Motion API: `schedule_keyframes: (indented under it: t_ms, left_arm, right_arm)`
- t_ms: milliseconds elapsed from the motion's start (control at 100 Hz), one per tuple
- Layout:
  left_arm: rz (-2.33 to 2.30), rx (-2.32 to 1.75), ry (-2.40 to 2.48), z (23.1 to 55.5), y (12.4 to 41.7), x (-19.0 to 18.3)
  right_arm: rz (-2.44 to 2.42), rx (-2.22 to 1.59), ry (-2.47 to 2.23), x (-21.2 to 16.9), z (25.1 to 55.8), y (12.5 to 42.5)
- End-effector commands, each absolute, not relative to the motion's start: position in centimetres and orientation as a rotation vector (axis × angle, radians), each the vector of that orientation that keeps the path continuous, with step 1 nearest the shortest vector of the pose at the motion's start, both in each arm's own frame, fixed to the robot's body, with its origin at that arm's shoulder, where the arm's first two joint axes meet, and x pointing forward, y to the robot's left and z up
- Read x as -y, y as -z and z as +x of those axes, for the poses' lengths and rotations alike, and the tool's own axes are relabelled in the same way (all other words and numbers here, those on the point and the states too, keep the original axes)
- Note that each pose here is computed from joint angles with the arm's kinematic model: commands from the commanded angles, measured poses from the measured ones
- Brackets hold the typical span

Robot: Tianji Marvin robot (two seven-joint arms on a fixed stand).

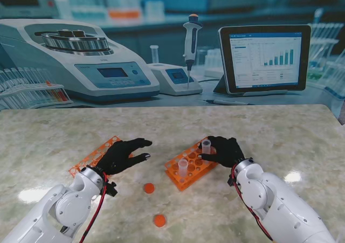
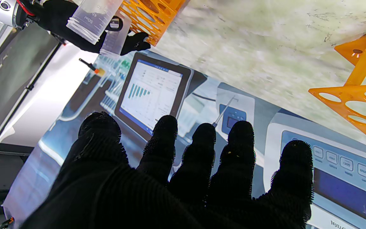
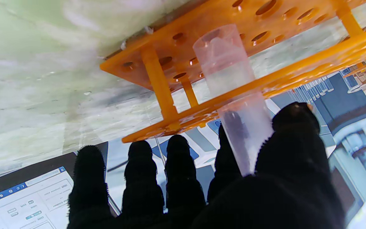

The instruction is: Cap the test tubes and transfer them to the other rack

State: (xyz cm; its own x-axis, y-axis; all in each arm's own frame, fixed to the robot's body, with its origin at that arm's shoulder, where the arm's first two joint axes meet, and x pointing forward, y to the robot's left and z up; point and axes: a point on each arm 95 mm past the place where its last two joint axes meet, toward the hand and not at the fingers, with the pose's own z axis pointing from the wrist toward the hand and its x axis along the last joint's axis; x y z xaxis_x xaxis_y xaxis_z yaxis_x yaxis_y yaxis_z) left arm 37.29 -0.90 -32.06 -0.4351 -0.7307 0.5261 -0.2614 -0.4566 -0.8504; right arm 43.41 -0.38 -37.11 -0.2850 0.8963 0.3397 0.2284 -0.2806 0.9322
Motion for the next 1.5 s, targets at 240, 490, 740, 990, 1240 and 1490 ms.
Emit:
schedule_keyframes:
  t_ms: [240,490,740,990,1240,1490]
  left_arm:
    - [-1.428,-1.406,1.957,37.2,32.1,0.9]
    - [-1.427,-1.406,1.958,37.2,32.1,0.9]
    - [-1.423,-1.406,1.959,37.1,32.0,0.8]
    - [-1.419,-1.404,1.963,37.0,32.0,0.8]
    - [-1.418,-1.408,1.970,37.0,31.9,1.0]
    - [-1.412,-1.413,1.975,37.0,31.9,1.0]
  right_arm:
    - [1.416,-1.382,-1.659,0.2,43.1,37.0]
    - [1.379,-1.331,-1.716,0.2,42.8,36.0]
    - [1.337,-1.284,-1.773,0.3,42.3,34.6]
    - [1.300,-1.246,-1.830,0.1,41.3,33.0]
    - [1.262,-1.206,-1.887,-0.6,40.1,31.7]
    - [1.268,-1.152,-1.971,-1.5,38.9,30.7]
